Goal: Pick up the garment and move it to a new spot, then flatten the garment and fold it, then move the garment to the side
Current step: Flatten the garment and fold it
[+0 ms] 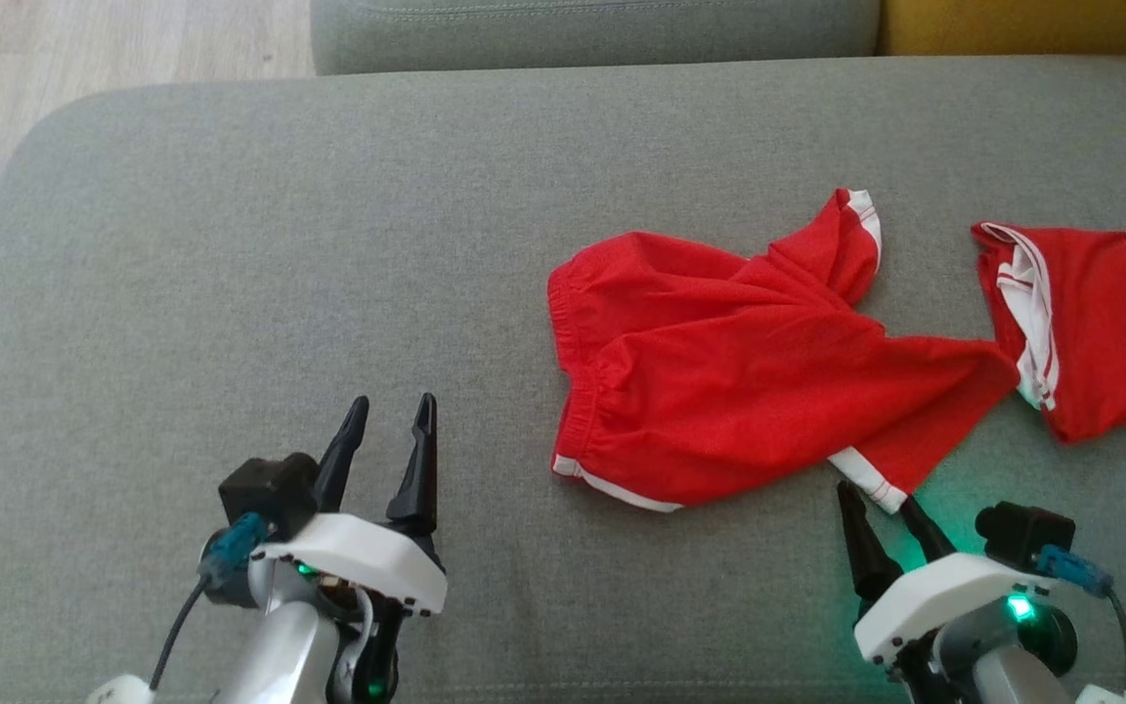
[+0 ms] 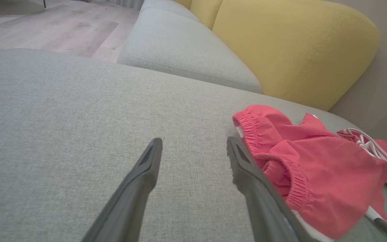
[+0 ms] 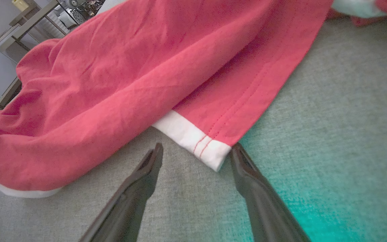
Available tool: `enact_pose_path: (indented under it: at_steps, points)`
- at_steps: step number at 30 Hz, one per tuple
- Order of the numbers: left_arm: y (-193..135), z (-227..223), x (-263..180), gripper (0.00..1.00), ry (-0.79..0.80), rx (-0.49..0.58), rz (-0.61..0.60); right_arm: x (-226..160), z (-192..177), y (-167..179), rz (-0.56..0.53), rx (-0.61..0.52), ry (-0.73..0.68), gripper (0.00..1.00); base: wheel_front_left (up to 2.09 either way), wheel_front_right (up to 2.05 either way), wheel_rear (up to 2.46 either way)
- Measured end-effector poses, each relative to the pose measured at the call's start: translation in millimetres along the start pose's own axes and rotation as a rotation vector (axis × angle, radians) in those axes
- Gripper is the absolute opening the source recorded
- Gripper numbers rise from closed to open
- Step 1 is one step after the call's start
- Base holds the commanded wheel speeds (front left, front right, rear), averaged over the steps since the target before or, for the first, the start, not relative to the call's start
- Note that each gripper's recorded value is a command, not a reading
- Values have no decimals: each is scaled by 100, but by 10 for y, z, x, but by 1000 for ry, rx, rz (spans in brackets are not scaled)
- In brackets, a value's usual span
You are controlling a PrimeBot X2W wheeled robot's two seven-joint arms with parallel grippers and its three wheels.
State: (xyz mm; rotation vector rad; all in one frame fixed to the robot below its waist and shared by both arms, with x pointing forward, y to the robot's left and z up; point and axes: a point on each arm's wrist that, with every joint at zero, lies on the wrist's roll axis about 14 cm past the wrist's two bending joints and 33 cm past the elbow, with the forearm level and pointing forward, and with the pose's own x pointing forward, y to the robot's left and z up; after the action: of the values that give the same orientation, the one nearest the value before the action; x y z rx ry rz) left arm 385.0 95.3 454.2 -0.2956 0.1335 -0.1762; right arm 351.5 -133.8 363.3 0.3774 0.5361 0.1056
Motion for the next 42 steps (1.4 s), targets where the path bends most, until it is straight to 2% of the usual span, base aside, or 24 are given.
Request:
enact_pose_path:
  at_steps: [7, 8, 9, 10, 17, 21, 26, 32, 36, 42]
  points:
    - [-5, -12, 1, 100, 4, -1, -2, 30, 3, 7, 1, 8, -3, 100, 0, 0, 0]
    - [-5, -14, 2, 100, 4, -1, -2, 34, 2, 9, 2, 7, -2, 71, 0, 0, 0]
    - [-6, -16, 2, 100, 5, -1, -2, 41, 1, 14, 3, 6, -1, 17, 0, 0, 0]
    - [-6, -19, 3, 100, 6, -2, -2, 52, 9, 22, 6, 4, -1, 0, 0, 0, 0]
    - [-23, -8, 6, 100, 2, -1, -7, 43, -1, -13, -5, -15, 5, 0, 0, 0, 0]
    - [-59, 17, 12, 100, -4, 1, -17, -11, 42, -111, -25, -63, -6, 0, 0, 0, 0]
    - [-156, 36, 25, 100, -10, 3, -48, -165, 223, -453, -94, -174, -34, 0, 0, 0, 0]
    - [-381, -26, 11, 100, 11, -16, -134, -329, 294, -734, -169, -230, -26, 0, 0, 0, 0]
    - [-577, -209, -51, 100, 70, -22, -223, -379, 386, -823, -201, -228, -38, 0, 0, 0, 0]
    - [-789, -516, -202, 100, 172, 31, -347, -418, 383, -911, -232, -228, -18, 0, 0, 0, 0]
